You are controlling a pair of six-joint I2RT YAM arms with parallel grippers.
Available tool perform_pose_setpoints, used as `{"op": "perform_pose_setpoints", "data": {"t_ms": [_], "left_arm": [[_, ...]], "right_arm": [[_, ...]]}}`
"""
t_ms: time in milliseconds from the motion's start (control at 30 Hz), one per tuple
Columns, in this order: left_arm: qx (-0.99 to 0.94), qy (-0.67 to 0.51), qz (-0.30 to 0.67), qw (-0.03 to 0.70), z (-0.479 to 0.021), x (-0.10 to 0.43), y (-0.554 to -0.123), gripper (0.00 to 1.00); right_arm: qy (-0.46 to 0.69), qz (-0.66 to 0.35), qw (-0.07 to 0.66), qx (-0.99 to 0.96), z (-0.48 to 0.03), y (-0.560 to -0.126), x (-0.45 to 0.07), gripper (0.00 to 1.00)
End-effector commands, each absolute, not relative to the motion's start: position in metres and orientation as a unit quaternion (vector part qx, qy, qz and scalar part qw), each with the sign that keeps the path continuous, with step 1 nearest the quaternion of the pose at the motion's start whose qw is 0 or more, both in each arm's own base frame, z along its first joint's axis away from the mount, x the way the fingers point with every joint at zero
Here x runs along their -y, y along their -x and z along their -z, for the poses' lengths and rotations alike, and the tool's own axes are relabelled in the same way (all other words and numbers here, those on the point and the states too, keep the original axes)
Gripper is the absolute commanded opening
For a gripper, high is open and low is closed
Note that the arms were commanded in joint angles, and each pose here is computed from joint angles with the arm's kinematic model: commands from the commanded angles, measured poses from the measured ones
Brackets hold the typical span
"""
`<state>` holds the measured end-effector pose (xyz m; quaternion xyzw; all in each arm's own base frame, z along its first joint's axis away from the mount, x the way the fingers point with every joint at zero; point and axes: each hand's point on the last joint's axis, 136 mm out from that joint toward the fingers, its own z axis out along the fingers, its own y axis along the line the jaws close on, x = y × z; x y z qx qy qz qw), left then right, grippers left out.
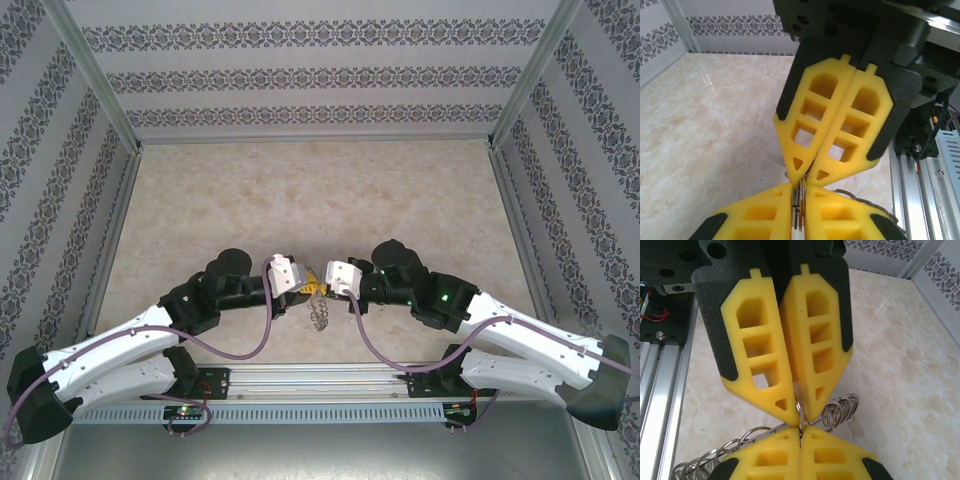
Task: Put the keys on the keyring
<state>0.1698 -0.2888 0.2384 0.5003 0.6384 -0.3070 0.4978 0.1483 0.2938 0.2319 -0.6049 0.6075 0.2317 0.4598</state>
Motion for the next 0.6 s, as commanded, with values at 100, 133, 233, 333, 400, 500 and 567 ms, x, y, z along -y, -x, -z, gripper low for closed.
{"op": "perform_pose_setpoints", "data": {"t_ms": [100,133,233,333,400,500,567], "left_arm": [[-0.645,-0.49,0.28,0.515,-0.249,0.289,-0.185,0.05],[-0.645,-0.49,0.281,0.515,-0.249,0.289,-0.185,0.0],[-0.642,-0.484,0.285,0.521,-0.25,0.288,-0.184,0.0],[-0.626,-0.481,0.304,0.534,-0.259,0.288,-0.178,0.0],[-0.612,-0.479,0.321,0.542,-0.266,0.288,-0.172,0.0],[-0.589,-0.478,0.346,0.552,-0.275,0.289,-0.163,0.0],[-0.577,-0.48,0.358,0.555,-0.279,0.29,-0.158,0.0]], "right_arm": [[0.617,-0.235,0.479,-0.578,-0.251,-0.14,-0.302,0.0],[0.617,-0.234,0.479,-0.579,-0.251,-0.14,-0.301,0.0],[0.615,-0.238,0.482,-0.577,-0.253,-0.137,-0.299,0.0],[0.609,-0.242,0.485,-0.579,-0.25,-0.135,-0.295,0.01],[0.606,-0.249,0.486,-0.579,-0.249,-0.132,-0.293,0.08],[0.602,-0.256,0.485,-0.58,-0.246,-0.13,-0.292,0.14],[0.601,-0.259,0.483,-0.582,-0.245,-0.129,-0.291,0.14]]}}
